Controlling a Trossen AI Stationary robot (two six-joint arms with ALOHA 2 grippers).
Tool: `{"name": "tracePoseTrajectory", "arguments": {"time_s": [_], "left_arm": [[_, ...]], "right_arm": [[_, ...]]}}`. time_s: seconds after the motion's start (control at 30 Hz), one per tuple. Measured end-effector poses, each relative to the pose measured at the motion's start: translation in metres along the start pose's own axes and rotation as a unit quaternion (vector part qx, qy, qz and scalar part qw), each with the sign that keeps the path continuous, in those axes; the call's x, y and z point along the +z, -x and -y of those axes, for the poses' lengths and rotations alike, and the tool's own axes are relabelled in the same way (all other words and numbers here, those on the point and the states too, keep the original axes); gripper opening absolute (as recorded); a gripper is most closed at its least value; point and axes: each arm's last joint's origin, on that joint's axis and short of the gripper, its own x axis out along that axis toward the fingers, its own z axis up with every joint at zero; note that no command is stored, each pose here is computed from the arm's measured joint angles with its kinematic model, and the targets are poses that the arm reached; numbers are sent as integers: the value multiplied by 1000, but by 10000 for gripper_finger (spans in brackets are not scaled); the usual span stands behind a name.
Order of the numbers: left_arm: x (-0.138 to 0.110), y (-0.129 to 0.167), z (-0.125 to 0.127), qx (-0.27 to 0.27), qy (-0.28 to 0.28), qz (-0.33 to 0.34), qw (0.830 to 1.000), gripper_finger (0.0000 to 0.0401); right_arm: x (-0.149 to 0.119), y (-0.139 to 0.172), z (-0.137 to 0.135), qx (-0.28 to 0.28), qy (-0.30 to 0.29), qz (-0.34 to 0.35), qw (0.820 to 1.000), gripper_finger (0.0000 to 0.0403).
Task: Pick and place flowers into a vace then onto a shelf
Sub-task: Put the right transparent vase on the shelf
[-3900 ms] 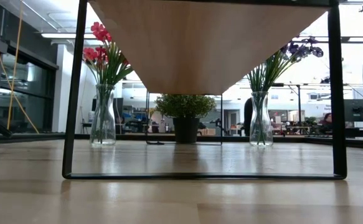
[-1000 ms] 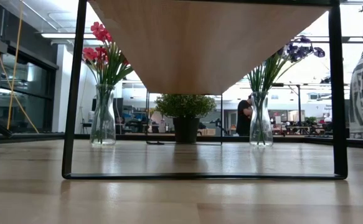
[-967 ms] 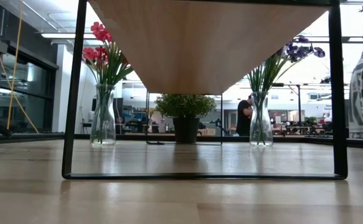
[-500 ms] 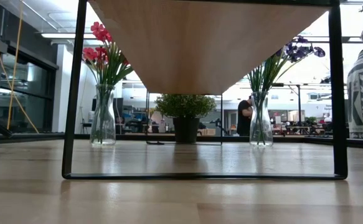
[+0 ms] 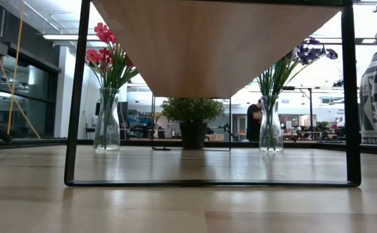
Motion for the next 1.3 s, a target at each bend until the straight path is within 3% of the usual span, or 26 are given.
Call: {"name": "tracePoseTrajectory", "arguments": {"time_s": [0.37,0.87,1.13,1.3], "left_arm": [[2,0,0,6,19,15,1000,215],[2,0,0,11,32,21,999,215],[2,0,0,12,24,20,999,215],[1,0,0,8,20,13,1000,215]], "right_arm": [[-26,-6,14,29,-50,-87,995,254],[-47,-32,18,90,-44,-184,978,254],[-66,-27,10,61,-70,-273,958,254],[-73,-7,5,7,-86,-308,948,254]]}}
